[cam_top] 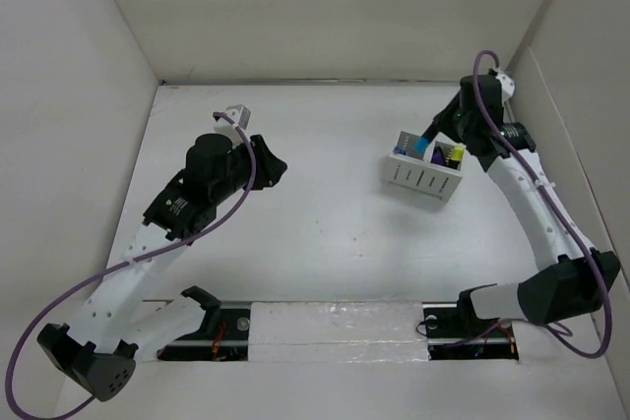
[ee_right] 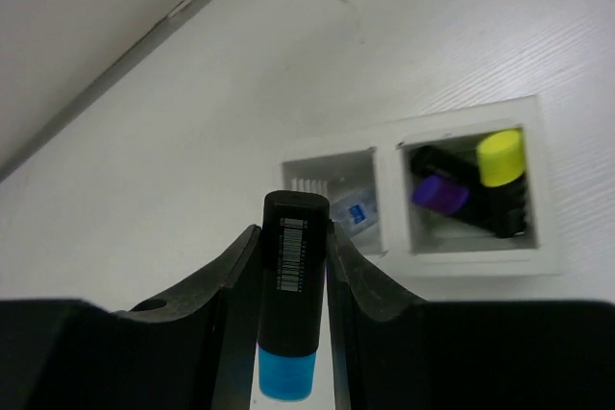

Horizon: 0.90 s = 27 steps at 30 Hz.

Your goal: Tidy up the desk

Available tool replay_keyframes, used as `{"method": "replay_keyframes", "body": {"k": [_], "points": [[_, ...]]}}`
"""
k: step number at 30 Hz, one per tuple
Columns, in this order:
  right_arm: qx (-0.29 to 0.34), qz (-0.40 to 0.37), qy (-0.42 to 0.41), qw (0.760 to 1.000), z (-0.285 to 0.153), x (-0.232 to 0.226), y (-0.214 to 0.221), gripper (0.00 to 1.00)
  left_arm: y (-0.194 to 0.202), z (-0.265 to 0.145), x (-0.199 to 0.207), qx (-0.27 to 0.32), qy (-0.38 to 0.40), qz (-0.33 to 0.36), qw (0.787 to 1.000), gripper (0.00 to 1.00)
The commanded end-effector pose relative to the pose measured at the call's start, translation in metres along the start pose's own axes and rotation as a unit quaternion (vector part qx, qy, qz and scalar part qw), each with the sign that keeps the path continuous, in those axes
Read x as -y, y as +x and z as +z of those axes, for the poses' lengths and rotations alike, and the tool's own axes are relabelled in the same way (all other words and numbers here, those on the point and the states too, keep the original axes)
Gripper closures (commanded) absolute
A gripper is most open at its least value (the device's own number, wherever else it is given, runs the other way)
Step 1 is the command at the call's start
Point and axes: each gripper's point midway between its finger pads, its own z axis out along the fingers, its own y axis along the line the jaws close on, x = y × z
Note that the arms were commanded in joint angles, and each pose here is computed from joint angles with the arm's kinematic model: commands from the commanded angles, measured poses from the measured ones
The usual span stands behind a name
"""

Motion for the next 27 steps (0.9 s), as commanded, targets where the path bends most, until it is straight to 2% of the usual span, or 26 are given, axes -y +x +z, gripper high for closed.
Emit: {"method": "replay_keyframes", "body": {"k": [1, 2, 10, 13, 19, 27], "points": [[0.012, -0.014, 0.075, 0.997, 0.023, 0.052, -0.009, 0.95, -0.027, -0.002, 0.017, 0.034, 0.024, -0.009, 0.999, 0.65], [0.02, -0.005, 0.096, 0.995, 0.028, 0.071, -0.018, 0.95, -0.028, -0.002, 0.018, 0.035, 0.024, -0.009, 0.999, 0.65], [0.075, -0.01, 0.195, 0.978, 0.043, 0.129, -0.059, 0.95, -0.027, -0.003, 0.019, 0.027, 0.025, -0.006, 0.999, 0.65], [0.089, -0.013, 0.2, 0.976, 0.046, 0.129, -0.071, 0.95, -0.03, -0.005, 0.019, 0.033, 0.024, -0.002, 0.999, 0.65], [0.092, -0.044, 0.239, 0.966, 0.058, 0.131, -0.067, 0.95, -0.033, -0.001, 0.023, 0.027, 0.03, 0.011, 0.999, 0.65], [0.089, -0.064, 0.241, 0.964, 0.073, 0.117, -0.054, 0.95, -0.024, -0.002, 0.032, 0.016, 0.064, 0.007, 0.998, 0.65]]}}
